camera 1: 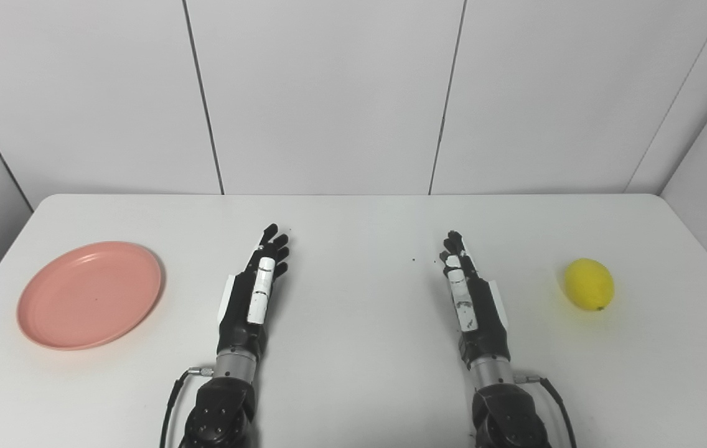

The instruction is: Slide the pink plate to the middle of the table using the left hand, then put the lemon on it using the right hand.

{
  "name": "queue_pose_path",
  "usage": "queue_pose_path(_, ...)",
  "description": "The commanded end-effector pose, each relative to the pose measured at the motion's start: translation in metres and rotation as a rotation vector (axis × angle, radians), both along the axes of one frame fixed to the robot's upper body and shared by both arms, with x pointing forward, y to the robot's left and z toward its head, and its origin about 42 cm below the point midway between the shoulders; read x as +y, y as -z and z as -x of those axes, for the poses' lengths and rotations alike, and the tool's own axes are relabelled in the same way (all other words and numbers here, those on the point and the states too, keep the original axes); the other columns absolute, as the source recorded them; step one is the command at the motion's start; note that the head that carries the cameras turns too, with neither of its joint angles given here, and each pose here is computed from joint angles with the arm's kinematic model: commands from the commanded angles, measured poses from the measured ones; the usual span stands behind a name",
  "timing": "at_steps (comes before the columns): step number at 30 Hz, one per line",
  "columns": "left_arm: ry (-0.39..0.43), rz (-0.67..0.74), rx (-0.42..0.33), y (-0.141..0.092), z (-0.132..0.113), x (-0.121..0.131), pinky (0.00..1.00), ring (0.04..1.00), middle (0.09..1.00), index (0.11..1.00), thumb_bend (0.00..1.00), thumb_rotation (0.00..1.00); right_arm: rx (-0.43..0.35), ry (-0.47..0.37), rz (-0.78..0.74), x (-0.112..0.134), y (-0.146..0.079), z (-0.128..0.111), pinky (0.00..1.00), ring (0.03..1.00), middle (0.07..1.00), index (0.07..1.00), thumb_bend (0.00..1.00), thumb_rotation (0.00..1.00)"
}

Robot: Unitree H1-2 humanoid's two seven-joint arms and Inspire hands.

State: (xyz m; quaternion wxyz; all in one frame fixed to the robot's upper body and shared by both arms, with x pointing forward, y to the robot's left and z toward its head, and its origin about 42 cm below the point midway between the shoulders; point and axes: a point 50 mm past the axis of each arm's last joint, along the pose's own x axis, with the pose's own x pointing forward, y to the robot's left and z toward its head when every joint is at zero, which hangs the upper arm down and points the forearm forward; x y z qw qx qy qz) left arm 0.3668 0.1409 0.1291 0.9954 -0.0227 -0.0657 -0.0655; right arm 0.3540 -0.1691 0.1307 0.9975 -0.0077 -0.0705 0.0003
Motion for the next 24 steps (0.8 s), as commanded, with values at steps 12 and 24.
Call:
queue_pose_path(12,0.036,0.014,-0.026,-0.0086,-0.0035,-0.0023,0.92,0.919,0.929,0.932,0.6,1.0,-0.085,-0.002,0.006,0.0012,-0.0124,-0.0044,0.98,0.957,0.956,0.959,0.76,0.94)
queue_pose_path(24,0.051,0.004,-0.014,-0.0103,-0.0033,-0.002,0.92,0.925,0.937,0.943,0.58,1.0,-0.083,-0.005,-0.002,0.0014,-0.0128,-0.0039,0.98,0.95,0.951,0.953,0.75,0.93)
